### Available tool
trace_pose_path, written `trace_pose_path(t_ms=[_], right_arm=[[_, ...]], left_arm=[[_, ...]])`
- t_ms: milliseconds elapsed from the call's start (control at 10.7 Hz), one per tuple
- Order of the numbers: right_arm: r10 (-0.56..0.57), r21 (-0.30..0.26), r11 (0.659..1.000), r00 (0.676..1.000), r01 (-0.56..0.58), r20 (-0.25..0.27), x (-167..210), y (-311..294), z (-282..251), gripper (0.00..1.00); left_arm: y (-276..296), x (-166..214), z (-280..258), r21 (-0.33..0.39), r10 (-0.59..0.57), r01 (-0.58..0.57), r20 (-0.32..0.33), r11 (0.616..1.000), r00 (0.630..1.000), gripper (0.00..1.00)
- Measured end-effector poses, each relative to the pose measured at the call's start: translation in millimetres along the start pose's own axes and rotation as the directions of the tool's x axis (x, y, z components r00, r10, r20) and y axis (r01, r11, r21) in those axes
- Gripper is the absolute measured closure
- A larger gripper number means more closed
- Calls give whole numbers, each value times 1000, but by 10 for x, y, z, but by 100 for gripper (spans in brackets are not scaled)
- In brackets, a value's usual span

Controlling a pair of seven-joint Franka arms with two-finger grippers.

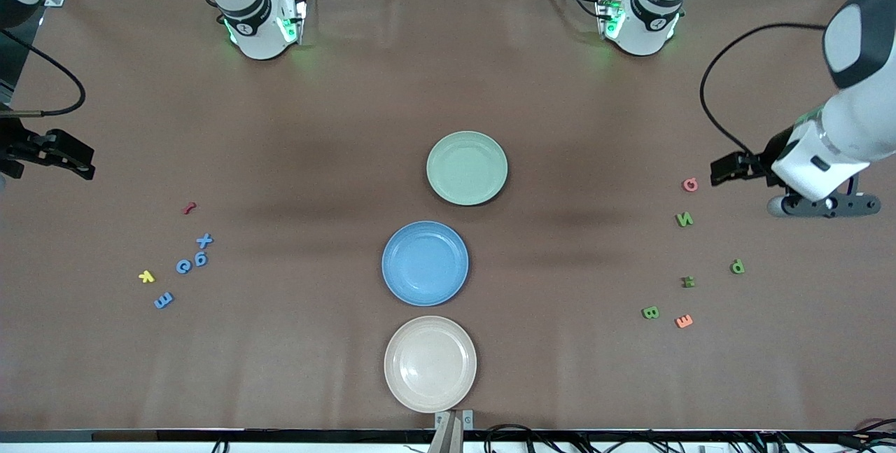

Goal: Sort letters by color into matching plates
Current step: 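Lower the left gripper onto the green letter and close it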

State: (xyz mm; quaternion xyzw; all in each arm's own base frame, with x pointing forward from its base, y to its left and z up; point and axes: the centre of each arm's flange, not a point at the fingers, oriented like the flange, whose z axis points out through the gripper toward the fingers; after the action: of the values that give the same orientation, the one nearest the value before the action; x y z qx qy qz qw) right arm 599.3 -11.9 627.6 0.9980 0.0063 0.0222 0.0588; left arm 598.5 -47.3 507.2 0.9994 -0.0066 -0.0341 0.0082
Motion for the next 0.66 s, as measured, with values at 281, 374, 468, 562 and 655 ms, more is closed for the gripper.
trace_pose_path(t_ms=[281, 374, 468, 562, 655], right_arm=[[-1, 0, 1000, 1000, 1, 1, 2, -6, 6, 0], [-1, 0, 1000, 1000, 1, 1, 2, -7, 8, 0], [-1, 0, 1000, 1000, 1, 2, 3, -5, 11, 0], [-1, 0, 1000, 1000, 1, 3, 5, -3, 16, 0], [-1, 1, 1000, 1000, 1, 5, 6, -5, 27, 0]], left_arm=[[-473, 86, 799, -8, -23, 22, -40, 1000, 999, 0], [-565, 133, 1005, 3, -25, 25, -45, 1000, 999, 0], [-628, 207, 1179, 16, -23, 24, -55, 1000, 998, 0], [-710, 287, 1343, 20, -29, 30, -70, 999, 997, 0], [-834, 361, 1517, 16, -46, 47, -82, 999, 996, 0]])
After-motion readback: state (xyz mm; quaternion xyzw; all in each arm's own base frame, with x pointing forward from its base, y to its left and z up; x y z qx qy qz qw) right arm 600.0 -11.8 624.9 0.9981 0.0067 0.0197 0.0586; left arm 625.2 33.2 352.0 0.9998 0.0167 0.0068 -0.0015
